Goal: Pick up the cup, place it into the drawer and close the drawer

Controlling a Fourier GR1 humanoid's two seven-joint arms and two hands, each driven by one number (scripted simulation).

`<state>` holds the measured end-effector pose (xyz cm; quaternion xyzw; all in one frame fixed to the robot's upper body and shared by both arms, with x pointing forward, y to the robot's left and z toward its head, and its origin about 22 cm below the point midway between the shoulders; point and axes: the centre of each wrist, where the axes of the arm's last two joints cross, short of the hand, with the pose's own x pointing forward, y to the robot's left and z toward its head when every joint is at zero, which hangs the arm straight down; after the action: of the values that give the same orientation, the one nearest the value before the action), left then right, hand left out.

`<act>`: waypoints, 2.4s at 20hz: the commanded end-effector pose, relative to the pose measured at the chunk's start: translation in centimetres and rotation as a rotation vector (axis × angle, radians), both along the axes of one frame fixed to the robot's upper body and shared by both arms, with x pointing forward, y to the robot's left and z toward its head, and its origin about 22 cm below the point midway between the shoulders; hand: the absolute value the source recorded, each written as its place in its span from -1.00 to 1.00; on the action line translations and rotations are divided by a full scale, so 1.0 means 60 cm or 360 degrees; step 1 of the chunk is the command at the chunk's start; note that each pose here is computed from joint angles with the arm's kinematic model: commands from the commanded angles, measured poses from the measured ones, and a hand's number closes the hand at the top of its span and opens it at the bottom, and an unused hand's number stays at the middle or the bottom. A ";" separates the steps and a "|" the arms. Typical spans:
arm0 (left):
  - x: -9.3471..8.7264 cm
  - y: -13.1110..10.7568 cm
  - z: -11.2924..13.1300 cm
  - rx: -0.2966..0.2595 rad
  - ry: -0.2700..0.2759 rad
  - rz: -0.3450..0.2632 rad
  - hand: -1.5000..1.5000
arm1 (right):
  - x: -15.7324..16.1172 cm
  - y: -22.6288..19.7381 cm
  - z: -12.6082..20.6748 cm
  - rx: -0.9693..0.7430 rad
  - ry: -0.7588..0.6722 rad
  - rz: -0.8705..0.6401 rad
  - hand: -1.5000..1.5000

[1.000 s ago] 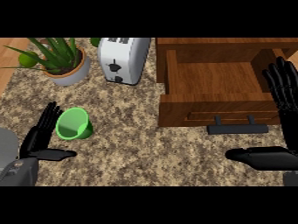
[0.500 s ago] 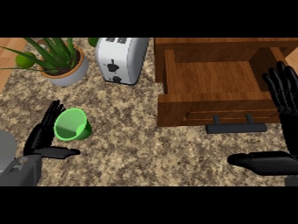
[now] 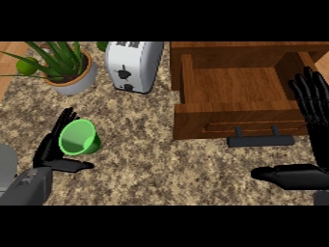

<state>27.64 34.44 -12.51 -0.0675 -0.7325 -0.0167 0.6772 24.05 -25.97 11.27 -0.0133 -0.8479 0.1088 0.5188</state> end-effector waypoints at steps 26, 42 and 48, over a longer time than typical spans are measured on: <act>-0.008 -0.051 -0.020 -0.0485 -0.0494 0.0365 1.00 | 0.002 -0.011 -0.012 0.0020 0.0013 -0.0051 -1.00; 0.141 -0.163 0.144 -0.0386 -0.0810 -0.0036 1.00 | -0.018 -0.041 -0.016 0.0018 0.0043 -0.0082 -1.00; 0.190 -0.267 0.280 -0.0295 -0.0850 -0.0120 1.00 | -0.010 -0.052 0.008 -0.0020 0.0067 -0.0078 -1.00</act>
<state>38.00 22.41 0.13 -0.1421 -0.8735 0.0290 0.4648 23.44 -28.81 10.93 -0.0373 -0.8370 0.0960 0.5374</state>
